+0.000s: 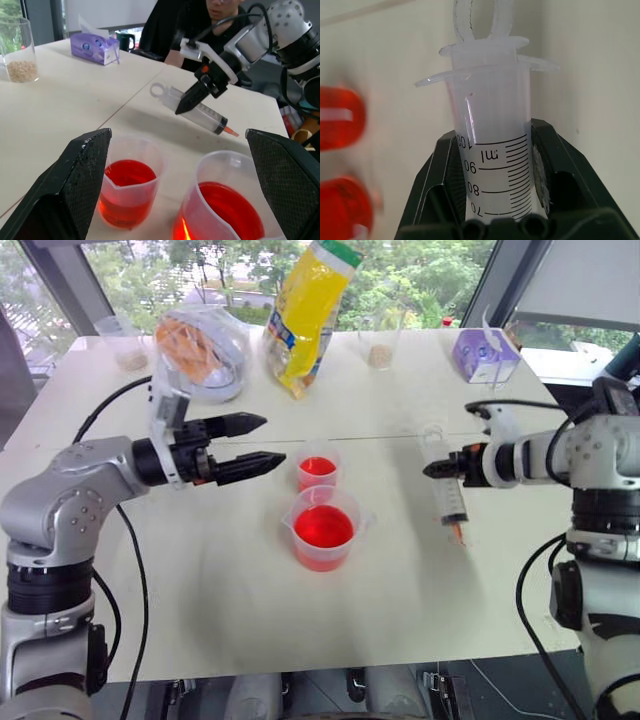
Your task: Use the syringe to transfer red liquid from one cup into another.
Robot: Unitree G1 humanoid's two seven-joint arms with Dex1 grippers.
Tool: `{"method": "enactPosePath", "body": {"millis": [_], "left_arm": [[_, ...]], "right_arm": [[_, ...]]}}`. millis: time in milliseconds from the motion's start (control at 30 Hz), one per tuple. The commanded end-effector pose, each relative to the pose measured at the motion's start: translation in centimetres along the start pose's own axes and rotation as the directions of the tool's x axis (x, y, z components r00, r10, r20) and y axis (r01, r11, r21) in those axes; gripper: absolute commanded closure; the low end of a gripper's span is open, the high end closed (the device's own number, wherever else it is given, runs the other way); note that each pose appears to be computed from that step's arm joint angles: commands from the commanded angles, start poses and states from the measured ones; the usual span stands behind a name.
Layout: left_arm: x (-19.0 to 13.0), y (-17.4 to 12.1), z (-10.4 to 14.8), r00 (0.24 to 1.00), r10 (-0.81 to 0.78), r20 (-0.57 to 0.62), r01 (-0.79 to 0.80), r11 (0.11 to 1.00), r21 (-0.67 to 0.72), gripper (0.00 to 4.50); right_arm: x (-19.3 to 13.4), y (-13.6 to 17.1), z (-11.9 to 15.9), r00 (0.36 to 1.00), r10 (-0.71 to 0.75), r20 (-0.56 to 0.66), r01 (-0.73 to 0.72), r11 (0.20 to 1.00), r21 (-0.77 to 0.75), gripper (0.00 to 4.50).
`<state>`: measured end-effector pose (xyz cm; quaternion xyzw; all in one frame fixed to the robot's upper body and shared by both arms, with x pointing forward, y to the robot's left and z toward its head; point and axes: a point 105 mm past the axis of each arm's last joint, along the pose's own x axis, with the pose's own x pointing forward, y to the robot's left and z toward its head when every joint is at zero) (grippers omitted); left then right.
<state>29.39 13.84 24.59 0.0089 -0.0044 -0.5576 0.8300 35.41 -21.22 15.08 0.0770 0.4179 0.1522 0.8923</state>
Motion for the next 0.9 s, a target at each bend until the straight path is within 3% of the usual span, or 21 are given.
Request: {"method": "enactPosePath", "body": {"millis": [33, 100, 300, 433, 600, 733, 900], "left_arm": [[-0.3, -0.7, 0.9, 1.000, -0.007, 0.002, 0.007, 0.999, 0.049, 0.07], [-0.4, -0.8, 0.7, 1.000, -0.005, -0.007, 0.005, 0.999, 0.052, 0.07], [-0.3, -1.0, 0.4, 1.000, -0.005, -0.020, 0.006, 0.998, 0.055, 0.00], [-0.5, -1.3, 0.2, 1.000, -0.009, -0.029, 0.011, 0.999, 0.050, 0.00], [-1.5, -2.3, -0.3, 0.997, -0.026, -0.078, 0.028, 0.999, 0.035, 0.00], [-2.5, -2.7, -0.6, 0.993, -0.025, -0.114, 0.028, 0.999, 0.022, 0.00], [-3.2, -3.0, -0.7, 0.990, -0.026, -0.135, 0.028, 1.000, 0.008, 0.00]], "right_arm": [[-0.3, 0.1, 0.0, 1.000, -0.013, 0.018, 0.013, 1.000, -0.014, 3.12], [0.2, -0.3, -0.5, 1.000, -0.031, 0.007, 0.031, 1.000, -0.001, 3.12], [0.2, -0.1, -0.3, 0.999, -0.027, 0.017, 0.027, 1.000, -0.004, 0.10], [-0.8, 0.3, 0.4, 0.998, -0.029, 0.055, 0.033, 0.997, -0.076, 0.04], [-4.6, 2.4, 2.3, 0.983, 0.067, 0.168, 0.001, 0.928, -0.373, 0.04], [-8.5, 6.8, 1.6, 0.934, 0.334, 0.129, -0.215, 0.810, -0.545, 0.04], [-10.7, 8.6, -0.5, 0.900, 0.434, 0.045, -0.304, 0.699, -0.648, 0.04]]}}
